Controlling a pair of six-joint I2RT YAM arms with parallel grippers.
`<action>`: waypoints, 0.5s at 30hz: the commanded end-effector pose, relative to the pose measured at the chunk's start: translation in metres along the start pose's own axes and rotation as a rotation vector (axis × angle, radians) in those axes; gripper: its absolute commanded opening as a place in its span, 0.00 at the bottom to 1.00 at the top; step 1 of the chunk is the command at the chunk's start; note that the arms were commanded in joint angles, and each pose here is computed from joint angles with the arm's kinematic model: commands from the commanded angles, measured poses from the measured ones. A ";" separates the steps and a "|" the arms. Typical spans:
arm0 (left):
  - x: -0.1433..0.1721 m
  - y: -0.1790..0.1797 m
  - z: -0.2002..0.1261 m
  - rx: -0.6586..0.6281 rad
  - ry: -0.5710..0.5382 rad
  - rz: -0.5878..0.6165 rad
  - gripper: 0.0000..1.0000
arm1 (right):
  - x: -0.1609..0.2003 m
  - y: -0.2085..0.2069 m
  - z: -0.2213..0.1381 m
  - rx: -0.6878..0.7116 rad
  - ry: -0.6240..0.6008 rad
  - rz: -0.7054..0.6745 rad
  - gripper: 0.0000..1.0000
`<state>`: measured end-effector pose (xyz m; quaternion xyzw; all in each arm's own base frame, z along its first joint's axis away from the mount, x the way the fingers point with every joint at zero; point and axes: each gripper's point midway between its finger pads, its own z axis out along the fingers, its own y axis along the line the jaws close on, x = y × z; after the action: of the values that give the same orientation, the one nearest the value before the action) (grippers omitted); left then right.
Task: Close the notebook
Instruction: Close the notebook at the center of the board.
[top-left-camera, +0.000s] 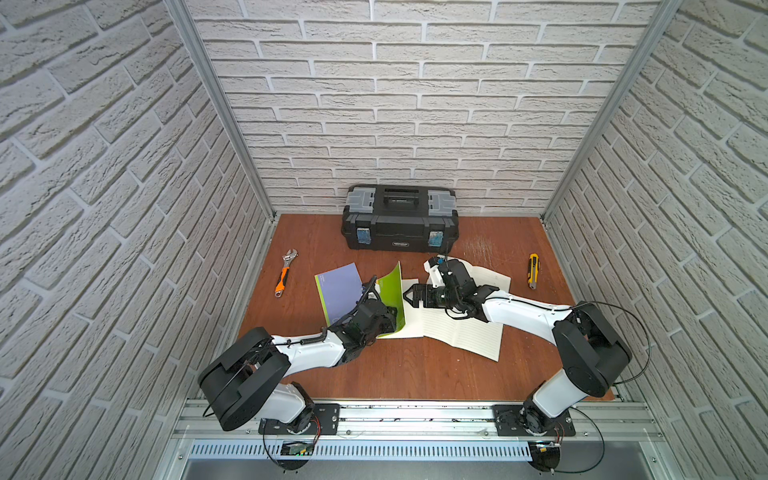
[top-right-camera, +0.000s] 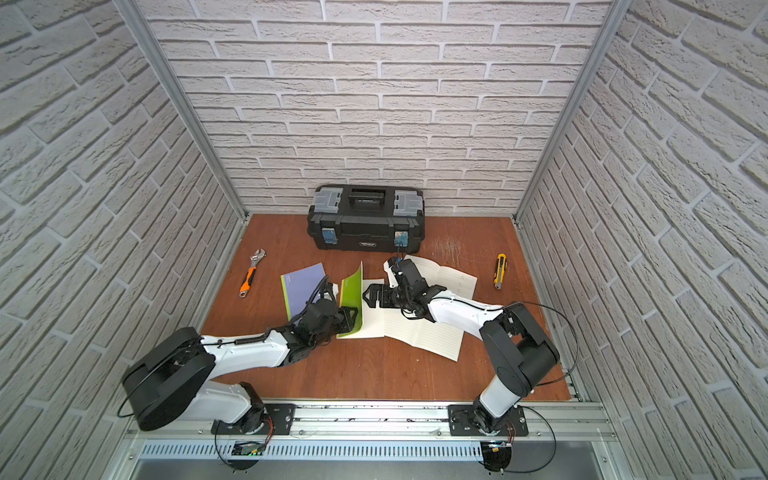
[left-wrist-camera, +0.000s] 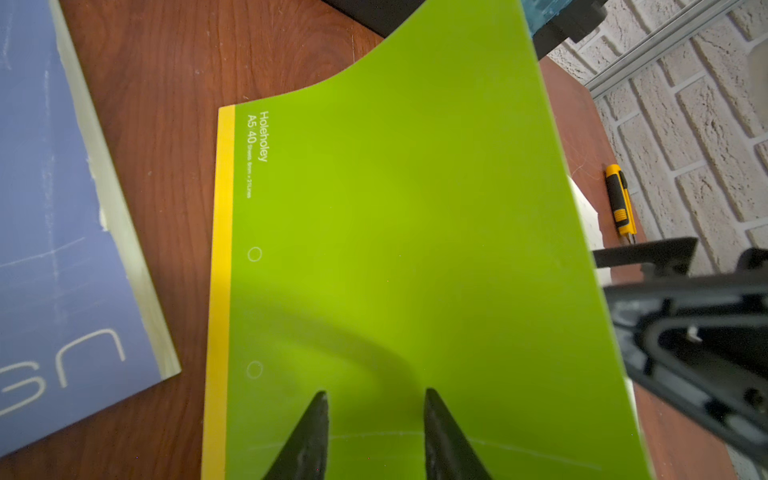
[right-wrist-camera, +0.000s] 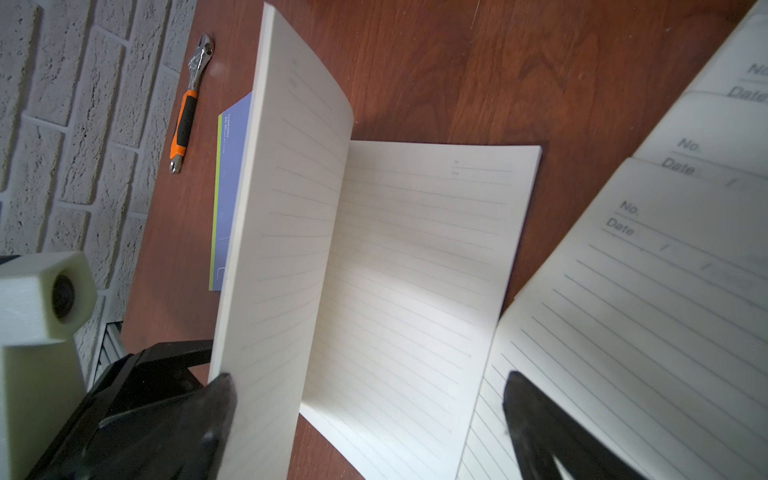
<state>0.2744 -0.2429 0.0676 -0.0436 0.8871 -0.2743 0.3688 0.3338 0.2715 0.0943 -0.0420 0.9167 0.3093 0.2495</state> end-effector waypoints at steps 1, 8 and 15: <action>-0.013 -0.014 0.003 0.052 -0.039 -0.028 0.38 | -0.013 0.014 -0.011 -0.029 -0.047 -0.036 1.00; -0.010 -0.011 0.006 0.046 -0.033 -0.027 0.38 | -0.019 0.016 -0.024 -0.007 -0.066 -0.064 1.00; -0.007 -0.011 0.010 0.048 -0.027 -0.032 0.38 | -0.020 0.007 -0.036 0.065 -0.063 -0.109 1.00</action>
<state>0.2762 -0.2474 0.0613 -0.0461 0.8870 -0.2801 0.3643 0.3311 0.2600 0.1182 -0.0605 0.9161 0.2854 0.2748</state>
